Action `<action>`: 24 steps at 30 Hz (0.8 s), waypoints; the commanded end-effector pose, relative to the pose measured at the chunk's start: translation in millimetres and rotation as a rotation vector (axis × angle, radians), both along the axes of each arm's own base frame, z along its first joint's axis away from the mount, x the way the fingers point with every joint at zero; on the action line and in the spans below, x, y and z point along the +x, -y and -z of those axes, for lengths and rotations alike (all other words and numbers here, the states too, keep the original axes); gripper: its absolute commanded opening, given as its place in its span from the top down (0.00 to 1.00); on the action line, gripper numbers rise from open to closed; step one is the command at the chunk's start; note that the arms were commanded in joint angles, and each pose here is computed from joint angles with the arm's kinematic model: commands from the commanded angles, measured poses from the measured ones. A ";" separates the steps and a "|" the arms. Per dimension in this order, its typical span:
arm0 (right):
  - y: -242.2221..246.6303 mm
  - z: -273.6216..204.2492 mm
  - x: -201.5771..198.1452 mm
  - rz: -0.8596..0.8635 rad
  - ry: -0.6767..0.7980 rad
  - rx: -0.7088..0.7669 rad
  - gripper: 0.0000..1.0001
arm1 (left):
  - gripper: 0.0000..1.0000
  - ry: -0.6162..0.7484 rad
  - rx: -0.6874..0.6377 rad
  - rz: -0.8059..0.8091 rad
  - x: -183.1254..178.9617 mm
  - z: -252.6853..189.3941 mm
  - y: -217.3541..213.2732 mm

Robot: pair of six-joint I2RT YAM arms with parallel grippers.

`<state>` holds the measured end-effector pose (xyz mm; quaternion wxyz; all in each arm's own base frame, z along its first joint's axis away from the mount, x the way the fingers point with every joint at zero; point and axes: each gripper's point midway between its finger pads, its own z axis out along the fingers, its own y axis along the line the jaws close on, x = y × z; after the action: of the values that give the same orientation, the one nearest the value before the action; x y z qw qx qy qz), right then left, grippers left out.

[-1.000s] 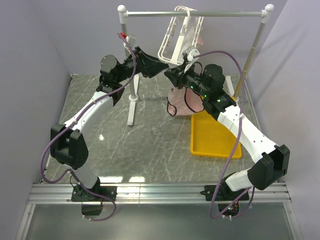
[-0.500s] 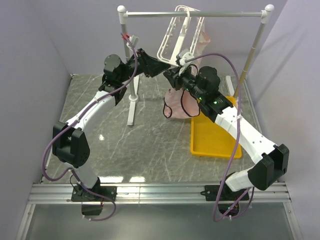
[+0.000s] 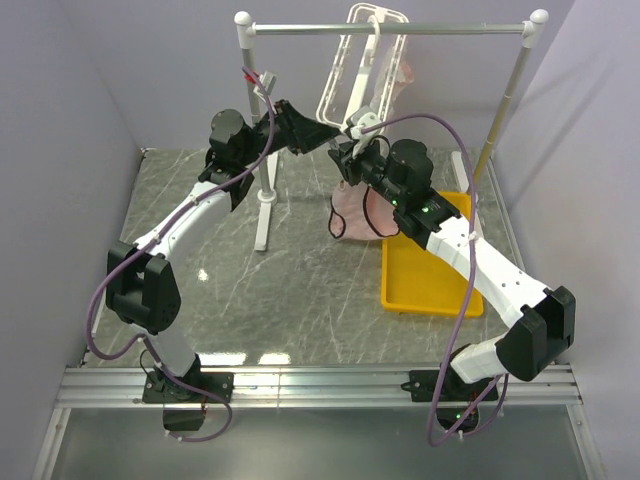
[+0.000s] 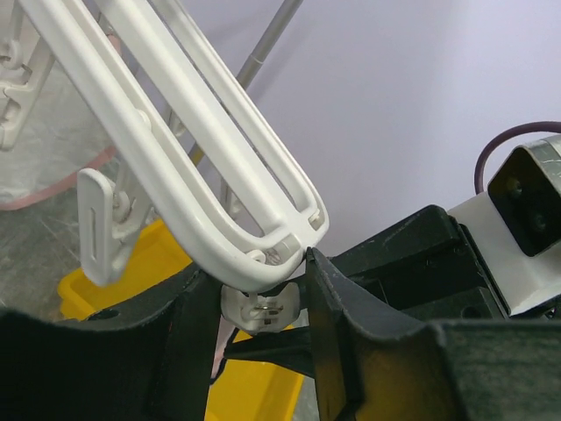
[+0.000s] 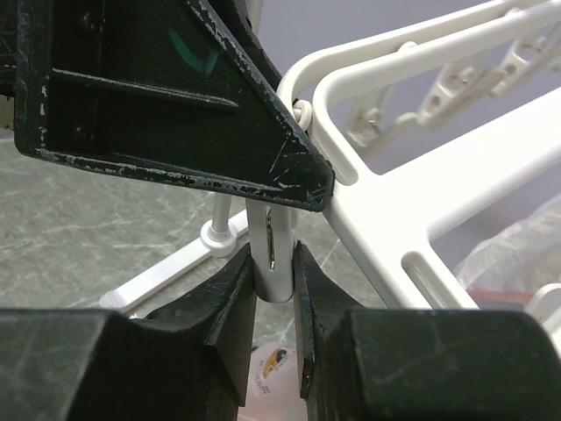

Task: Clip the underwear to the hanger
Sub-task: Open the clamp at the hanger.

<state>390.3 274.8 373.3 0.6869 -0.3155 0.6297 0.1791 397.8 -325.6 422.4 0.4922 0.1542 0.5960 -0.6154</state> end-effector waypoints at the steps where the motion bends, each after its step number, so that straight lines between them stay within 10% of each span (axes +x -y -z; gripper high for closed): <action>1: 2.7 -12.7 0.2 0.023 0.037 0.012 1.00 | 0.54 0.032 -0.020 -0.006 -6.3 -12.8 -5.2; 17: 2.8 -7.8 0.0 0.022 0.030 -0.001 1.00 | 0.56 0.023 -0.033 -0.019 -10.5 -9.0 -19.3; 24: -1.1 -6.9 -4.9 -0.013 0.028 -0.008 1.00 | 0.85 0.024 -0.051 -0.011 -7.6 -13.8 -18.0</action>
<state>391.3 271.9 365.2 0.6790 -0.3190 0.6394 0.1683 396.3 -316.8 404.1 0.4754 0.1368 0.6079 -0.6211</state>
